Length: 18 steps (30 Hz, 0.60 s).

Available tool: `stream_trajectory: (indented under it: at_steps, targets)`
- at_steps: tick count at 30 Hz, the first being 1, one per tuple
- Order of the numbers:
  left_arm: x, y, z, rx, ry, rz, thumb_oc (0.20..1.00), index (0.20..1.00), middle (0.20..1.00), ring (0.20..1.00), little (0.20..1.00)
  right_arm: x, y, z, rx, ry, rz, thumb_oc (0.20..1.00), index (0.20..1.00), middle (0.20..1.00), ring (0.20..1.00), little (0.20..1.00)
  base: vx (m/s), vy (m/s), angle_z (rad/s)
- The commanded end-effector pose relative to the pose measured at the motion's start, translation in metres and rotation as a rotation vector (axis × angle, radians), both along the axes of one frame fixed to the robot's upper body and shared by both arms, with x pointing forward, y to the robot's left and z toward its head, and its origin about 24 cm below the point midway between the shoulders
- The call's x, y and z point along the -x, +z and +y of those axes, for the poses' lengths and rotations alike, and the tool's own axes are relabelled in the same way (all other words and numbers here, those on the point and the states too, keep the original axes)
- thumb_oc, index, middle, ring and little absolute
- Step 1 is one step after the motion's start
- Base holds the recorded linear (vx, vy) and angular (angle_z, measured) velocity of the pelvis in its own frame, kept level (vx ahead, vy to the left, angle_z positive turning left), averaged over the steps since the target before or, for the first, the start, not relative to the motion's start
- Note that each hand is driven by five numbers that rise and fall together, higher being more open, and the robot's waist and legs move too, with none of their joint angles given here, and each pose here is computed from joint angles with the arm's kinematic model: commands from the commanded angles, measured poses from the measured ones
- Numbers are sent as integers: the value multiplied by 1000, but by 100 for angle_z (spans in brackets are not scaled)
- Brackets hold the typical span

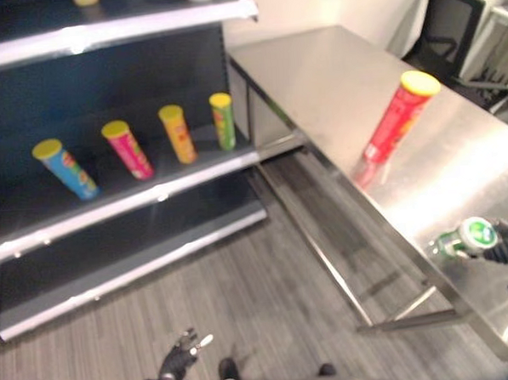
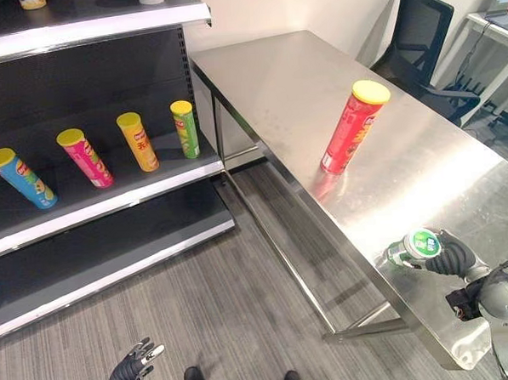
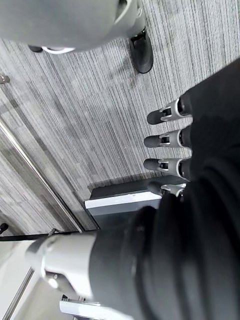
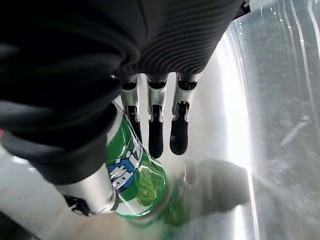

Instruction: Put the goods on the table back onto the shelves and tidy them up.

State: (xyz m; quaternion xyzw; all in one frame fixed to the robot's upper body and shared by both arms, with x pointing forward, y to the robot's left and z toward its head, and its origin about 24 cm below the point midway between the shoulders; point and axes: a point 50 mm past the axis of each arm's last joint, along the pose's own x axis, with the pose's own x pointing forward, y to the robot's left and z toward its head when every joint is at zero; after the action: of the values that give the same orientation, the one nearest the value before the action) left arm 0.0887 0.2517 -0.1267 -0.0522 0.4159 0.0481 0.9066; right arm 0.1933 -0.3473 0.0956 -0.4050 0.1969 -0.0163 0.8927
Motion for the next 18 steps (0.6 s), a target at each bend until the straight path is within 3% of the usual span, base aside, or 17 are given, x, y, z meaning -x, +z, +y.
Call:
stream_trajectory:
  at_steps: [1, 10, 14, 18]
  targets:
    - [-19, 6, 5, -34, -32, -50, 1000, 1000, 1000, 1000, 1000, -16, 42, 2, 100, 33, -189, 200, 200, 200, 200, 200, 0, 0, 0]
    - [-13, 3, 3, -21, 1, -40, 1000, 1000, 1000, 1000, 1000, -28, 95, 27, 70, 95, -512, 200, 200, 200, 200, 200, 0, -39, 3]
    - [-7, 4, 8, -21, 29, -42, 1000, 1000, 1000, 1000, 1000, -51, 136, 78, -69, 352, -713, 200, 200, 200, 200, 200, -29, -108, 12]
    - [-3, 6, 9, -22, 41, -48, 1000, 1000, 1000, 1000, 1000, -66, 151, 111, -180, 510, -777, 200, 200, 200, 200, 200, -18, -118, 27]
